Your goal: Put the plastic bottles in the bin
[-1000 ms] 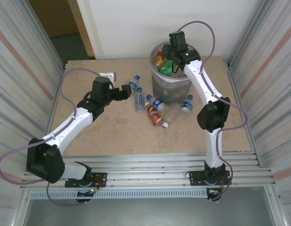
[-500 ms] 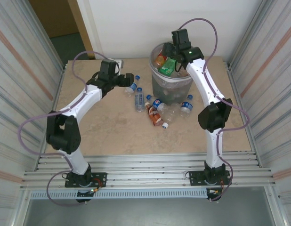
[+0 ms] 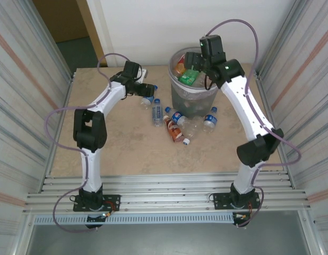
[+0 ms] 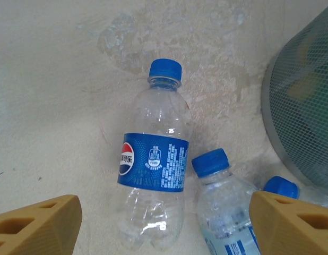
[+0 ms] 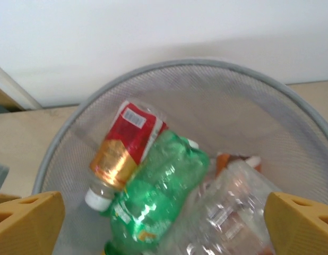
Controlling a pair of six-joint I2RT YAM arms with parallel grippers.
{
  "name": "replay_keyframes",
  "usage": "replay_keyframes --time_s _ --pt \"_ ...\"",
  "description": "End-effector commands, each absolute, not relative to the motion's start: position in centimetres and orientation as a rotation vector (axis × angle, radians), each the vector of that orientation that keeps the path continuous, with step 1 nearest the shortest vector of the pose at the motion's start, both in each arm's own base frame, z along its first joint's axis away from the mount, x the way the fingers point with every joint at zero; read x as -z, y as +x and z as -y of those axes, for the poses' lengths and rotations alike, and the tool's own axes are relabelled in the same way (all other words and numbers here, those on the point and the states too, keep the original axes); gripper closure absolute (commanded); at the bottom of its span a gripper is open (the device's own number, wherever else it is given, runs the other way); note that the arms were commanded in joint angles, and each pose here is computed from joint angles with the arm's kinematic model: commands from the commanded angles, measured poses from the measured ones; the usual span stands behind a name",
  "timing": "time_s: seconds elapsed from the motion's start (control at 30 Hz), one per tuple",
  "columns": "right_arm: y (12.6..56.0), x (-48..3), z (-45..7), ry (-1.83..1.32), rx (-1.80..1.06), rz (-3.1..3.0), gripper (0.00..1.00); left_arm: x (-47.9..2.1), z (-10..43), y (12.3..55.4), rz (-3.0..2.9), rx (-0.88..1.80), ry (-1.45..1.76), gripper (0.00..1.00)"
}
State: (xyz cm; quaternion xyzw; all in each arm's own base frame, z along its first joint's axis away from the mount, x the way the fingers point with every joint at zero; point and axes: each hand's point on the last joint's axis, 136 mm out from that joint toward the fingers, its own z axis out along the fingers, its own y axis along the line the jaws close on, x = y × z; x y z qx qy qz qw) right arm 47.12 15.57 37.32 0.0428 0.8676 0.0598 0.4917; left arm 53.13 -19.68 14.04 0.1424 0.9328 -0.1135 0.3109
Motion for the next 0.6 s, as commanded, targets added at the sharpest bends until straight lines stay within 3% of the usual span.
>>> replay_keyframes --time_s 0.0,0.57 --pt "44.9 -38.6 -13.7 0.14 -0.123 -2.052 0.0 -12.7 19.9 52.8 -2.522 0.302 0.442 0.17" --pt "37.3 -35.3 -8.8 0.249 -0.054 -2.063 0.02 -7.7 19.7 54.1 -2.637 0.201 0.464 0.19"
